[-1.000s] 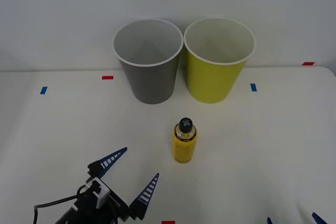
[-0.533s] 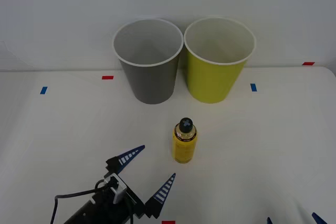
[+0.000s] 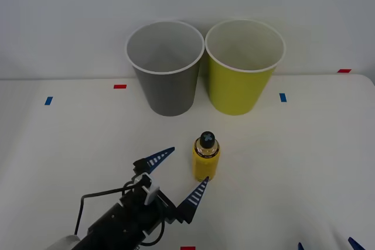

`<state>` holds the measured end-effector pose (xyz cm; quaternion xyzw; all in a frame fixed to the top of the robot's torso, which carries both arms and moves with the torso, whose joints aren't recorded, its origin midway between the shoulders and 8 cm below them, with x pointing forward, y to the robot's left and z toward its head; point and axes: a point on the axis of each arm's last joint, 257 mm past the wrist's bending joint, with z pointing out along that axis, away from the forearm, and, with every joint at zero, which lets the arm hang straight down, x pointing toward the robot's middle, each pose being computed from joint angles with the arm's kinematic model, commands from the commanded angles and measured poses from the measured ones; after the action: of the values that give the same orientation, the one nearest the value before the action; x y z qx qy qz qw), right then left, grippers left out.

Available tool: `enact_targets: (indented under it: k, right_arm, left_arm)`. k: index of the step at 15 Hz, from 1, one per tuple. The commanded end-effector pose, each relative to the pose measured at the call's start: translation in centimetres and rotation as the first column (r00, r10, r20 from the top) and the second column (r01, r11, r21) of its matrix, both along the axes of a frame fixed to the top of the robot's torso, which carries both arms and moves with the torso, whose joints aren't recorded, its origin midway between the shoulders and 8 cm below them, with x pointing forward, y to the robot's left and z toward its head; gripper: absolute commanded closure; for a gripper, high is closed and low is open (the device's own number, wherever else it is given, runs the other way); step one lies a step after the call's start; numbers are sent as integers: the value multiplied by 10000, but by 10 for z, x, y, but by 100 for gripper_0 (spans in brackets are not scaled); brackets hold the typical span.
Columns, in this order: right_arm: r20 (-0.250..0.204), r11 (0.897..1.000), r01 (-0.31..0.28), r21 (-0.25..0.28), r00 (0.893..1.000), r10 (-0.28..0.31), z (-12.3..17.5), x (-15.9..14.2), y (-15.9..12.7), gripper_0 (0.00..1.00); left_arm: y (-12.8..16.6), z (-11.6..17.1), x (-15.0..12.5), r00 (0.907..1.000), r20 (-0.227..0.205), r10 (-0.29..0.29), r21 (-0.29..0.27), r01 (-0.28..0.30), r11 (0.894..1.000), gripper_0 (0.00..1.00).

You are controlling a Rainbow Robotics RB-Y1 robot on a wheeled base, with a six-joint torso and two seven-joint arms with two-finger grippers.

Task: Put cans in the gray bin and PET bottles in the light green bin.

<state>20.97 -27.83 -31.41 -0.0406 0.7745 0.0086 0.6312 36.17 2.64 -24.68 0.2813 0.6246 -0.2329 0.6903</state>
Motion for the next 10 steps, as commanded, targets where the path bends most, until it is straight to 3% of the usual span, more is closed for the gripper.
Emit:
enact_targets:
  k: [1,10]
  right_arm:
    - [0,10000,0,0,10000,0,0,0,0,0]
    - [0,10000,0,0,10000,0,0,0,0,0]
  left_arm:
    - [-13,2,7,9999,-47,-126,158,126,9998,0]
    - [-59,11,21,9986,-449,-272,114,277,9996,0]
